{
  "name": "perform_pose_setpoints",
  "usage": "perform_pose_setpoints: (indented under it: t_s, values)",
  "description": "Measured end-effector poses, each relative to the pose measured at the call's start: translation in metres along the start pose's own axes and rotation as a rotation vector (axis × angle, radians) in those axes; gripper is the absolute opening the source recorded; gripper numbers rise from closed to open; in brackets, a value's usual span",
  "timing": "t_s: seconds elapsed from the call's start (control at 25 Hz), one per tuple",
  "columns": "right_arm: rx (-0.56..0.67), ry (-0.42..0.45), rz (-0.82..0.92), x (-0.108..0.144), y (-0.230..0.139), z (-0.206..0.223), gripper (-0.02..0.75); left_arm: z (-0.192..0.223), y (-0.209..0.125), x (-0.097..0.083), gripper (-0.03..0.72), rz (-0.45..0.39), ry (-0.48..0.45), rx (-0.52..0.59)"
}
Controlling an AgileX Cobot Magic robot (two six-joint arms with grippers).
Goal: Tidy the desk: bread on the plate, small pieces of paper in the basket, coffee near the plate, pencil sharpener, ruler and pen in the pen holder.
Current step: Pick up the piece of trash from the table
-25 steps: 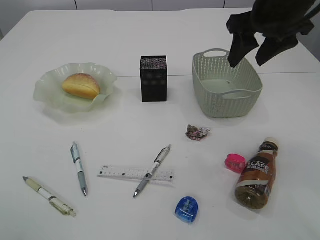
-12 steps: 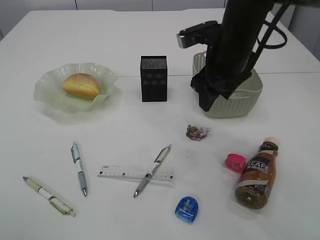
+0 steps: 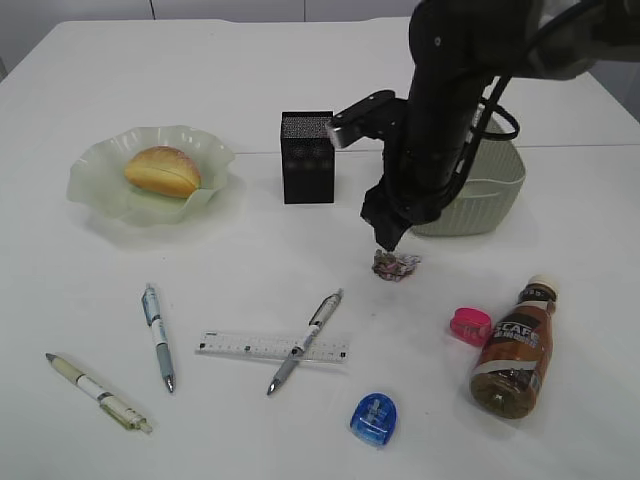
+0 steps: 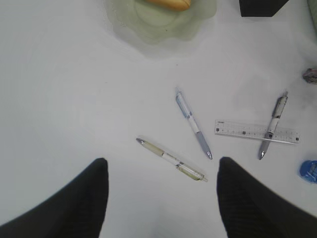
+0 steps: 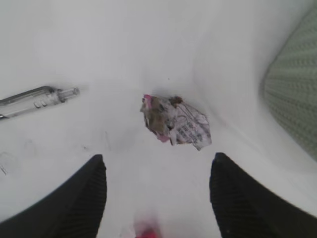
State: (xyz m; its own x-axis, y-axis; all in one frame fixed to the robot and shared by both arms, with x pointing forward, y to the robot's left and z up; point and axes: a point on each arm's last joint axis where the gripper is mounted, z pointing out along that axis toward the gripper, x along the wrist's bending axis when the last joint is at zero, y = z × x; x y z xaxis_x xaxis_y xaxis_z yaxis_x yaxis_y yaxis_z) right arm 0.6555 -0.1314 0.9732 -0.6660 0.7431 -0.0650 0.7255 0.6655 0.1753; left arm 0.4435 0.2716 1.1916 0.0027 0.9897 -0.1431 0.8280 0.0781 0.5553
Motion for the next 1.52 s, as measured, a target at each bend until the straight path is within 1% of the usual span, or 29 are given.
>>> perform_pose_setpoints:
  t_s: [0.12, 0.24, 0.4, 0.6, 1.0, 1.52]
  values:
    - [0.023, -0.003, -0.03, 0.007, 0.003, 0.015, 0.509, 0.0, 0.0, 0.0, 0.495, 0.0, 0.0, 0.0]
    - [0.064, -0.017, -0.054, 0.007, 0.002, 0.033, 0.509, 0.0, 0.0, 0.0, 0.493, 0.0, 0.0, 0.0]
    - [0.082, -0.046, -0.076, 0.004, 0.001, 0.042, 0.509, 0.0, 0.0, 0.0, 0.492, 0.001, 0.002, 0.0]
    - [0.05, -0.075, -0.087, 0.001, 0.005, 0.041, 0.509, -0.001, 0.0, 0.0, 0.491, 0.001, 0.003, -0.002]
    - [0.039, -0.076, -0.102, 0.005, 0.008, 0.056, 0.509, -0.001, 0.0, 0.002, 0.487, 0.006, 0.017, -0.004]
    - [0.019, -0.082, -0.104, 0.005, 0.01, 0.062, 0.508, -0.001, 0.0, 0.003, 0.487, 0.01, 0.031, -0.007]
